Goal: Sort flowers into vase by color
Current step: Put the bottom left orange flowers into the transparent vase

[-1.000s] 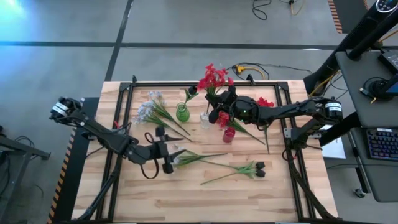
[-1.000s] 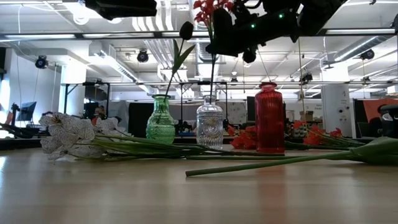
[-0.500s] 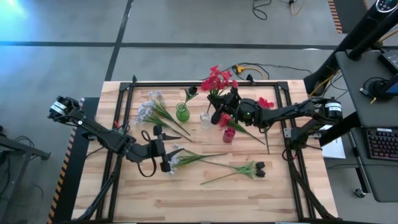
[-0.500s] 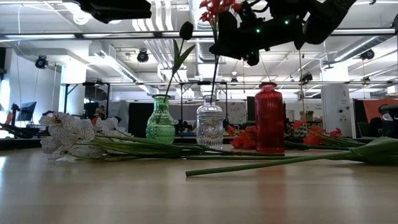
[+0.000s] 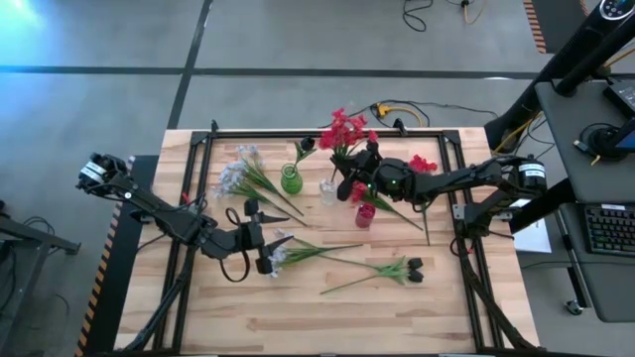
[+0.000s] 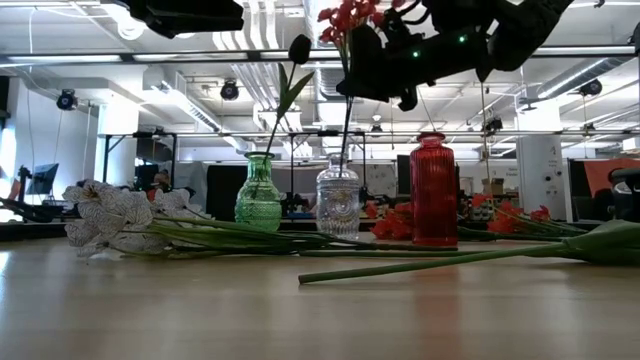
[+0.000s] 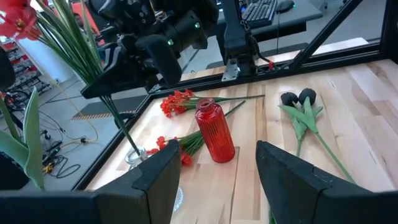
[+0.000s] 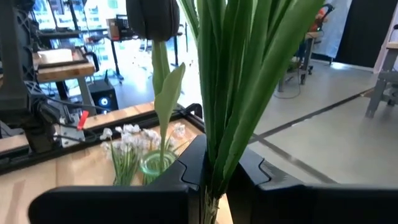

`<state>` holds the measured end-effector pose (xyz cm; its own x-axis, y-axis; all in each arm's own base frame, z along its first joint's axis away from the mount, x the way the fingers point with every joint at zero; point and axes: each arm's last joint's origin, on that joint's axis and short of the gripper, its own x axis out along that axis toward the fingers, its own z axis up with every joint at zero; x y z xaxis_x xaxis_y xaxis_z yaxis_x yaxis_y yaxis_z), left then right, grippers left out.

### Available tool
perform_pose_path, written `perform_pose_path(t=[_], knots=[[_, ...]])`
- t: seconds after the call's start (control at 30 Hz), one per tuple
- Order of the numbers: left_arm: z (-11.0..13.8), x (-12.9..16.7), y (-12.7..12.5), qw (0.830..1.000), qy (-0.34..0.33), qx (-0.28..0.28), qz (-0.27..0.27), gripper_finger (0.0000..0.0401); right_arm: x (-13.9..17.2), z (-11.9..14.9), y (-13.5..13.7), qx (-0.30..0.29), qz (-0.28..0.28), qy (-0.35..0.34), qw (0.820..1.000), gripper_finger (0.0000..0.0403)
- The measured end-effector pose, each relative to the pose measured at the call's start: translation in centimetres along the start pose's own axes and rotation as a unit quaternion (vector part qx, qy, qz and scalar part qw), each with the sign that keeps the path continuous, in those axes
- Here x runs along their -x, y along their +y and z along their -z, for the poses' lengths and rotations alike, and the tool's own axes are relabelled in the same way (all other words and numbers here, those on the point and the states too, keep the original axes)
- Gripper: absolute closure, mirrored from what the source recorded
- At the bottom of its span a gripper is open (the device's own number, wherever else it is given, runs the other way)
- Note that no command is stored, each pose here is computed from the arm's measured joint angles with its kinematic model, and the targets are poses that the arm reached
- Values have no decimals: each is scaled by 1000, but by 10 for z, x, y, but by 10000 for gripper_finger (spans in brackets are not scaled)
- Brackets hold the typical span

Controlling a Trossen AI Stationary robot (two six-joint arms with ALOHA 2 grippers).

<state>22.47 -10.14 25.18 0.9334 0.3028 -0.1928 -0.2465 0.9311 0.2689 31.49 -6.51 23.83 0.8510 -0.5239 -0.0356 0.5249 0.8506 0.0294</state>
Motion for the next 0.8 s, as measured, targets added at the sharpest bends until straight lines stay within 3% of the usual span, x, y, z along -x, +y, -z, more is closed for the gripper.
perform_pose_path(t=[0.8], knots=[[0, 0, 0, 1000, 0, 0, 0, 209, 0, 1, 0, 1, 1, 5, 1000, 369]])
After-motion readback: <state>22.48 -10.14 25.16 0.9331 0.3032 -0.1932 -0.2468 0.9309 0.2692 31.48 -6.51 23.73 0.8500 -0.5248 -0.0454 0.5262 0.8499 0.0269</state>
